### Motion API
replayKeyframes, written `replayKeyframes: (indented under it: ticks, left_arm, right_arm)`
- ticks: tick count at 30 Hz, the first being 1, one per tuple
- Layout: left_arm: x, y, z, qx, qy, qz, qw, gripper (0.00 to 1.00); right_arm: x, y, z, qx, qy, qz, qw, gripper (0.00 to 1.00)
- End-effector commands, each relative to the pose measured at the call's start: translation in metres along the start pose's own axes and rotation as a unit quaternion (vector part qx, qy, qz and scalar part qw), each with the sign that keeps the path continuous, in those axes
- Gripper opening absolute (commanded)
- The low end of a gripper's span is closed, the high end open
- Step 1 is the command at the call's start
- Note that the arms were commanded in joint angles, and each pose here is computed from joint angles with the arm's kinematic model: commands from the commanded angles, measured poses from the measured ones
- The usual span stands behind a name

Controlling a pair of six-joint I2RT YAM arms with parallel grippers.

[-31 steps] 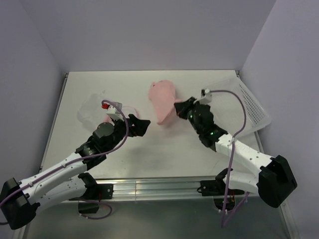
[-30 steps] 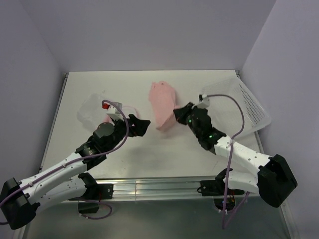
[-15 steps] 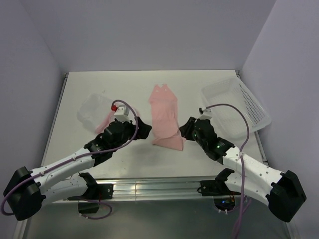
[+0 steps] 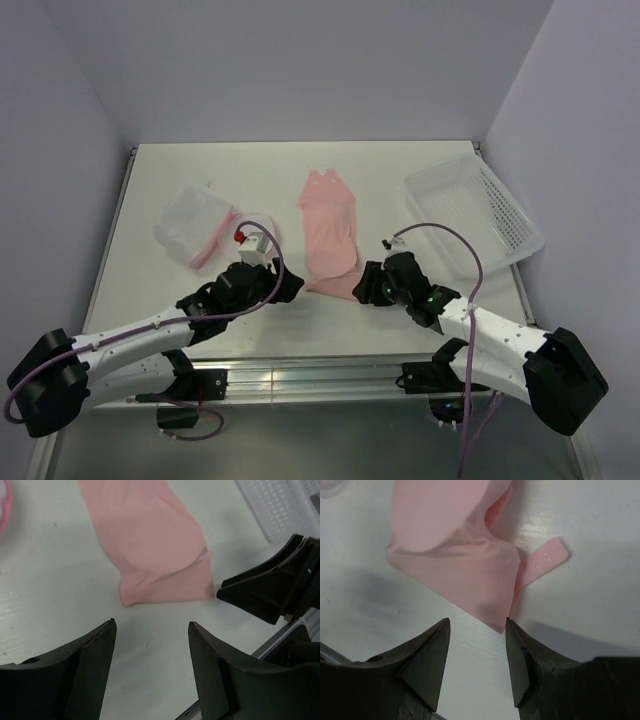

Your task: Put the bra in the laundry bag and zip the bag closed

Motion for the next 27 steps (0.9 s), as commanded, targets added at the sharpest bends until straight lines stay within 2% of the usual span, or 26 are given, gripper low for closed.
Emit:
replayKeyframes:
  ticks: [1,5,8,12,15,16,17,19,20,21,23,27]
  left_arm:
    - [0.004,-0.008,-0.015,-0.014,0.018,-0.025,0.999,0.65]
    - [0.013,-0.009,-0.026,-0.004,0.028,-0.016,0.999,0.64]
    - [0.015,-0.013,-0.027,-0.002,0.026,-0.019,0.999,0.64]
    - [0.019,-0.012,-0.031,0.001,0.031,-0.014,0.999,0.65]
    - [0.020,-0.007,-0.033,0.002,0.030,-0.005,1.000,0.65]
    - [0.020,-0.006,-0.033,0.003,0.029,-0.002,1.000,0.66]
    - [0.019,-0.005,-0.033,0.006,0.028,0.000,1.000,0.66]
    - [0.017,-0.005,-0.028,0.012,0.027,0.013,0.999,0.66]
    - [0.016,-0.006,-0.023,0.020,0.017,0.017,1.000,0.66]
    - [0.011,-0.017,-0.011,0.019,0.000,0.005,1.000,0.66]
    - [-0.001,-0.023,0.006,0.030,-0.026,0.014,0.999,0.66]
    - [-0.023,-0.057,0.049,0.031,-0.081,-0.007,0.996,0.67]
  right_arm:
    - [-0.002,0.000,-0.002,0.027,-0.013,0.007,1.000,0.55]
    - [0.004,-0.007,-0.018,0.041,0.010,-0.008,0.999,0.56]
    - [0.012,-0.006,-0.015,0.042,0.003,-0.006,0.999,0.55]
    - [0.021,-0.007,-0.017,0.044,0.011,-0.009,0.999,0.46]
    - [0.022,-0.006,-0.015,0.044,-0.001,-0.003,0.999,0.37]
    - [0.021,-0.006,-0.015,0.043,-0.007,0.000,0.999,0.21]
    - [0.020,-0.004,-0.013,0.041,-0.010,0.004,0.999,0.12]
    - [0.009,0.008,-0.004,0.032,-0.018,0.045,0.998,0.02]
    - [0.002,0.014,-0.001,0.028,-0.014,0.060,0.998,0.00]
    - [-0.011,0.024,0.009,0.020,-0.034,0.087,0.995,0.00]
    - [-0.034,0.038,0.020,0.001,-0.032,0.109,0.994,0.00]
    - [-0.104,0.071,0.053,-0.022,-0.089,0.194,0.977,0.00]
Point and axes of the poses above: each gripper's point midway between its finger pads, its own x axis out along the fingers, its own y axis along the line the jaws close on, z = x × y, the point moved 6 cm from there along -x, back along the fingers, and after that the axes turned 11 degrees about -x, right-handed, at the moved point
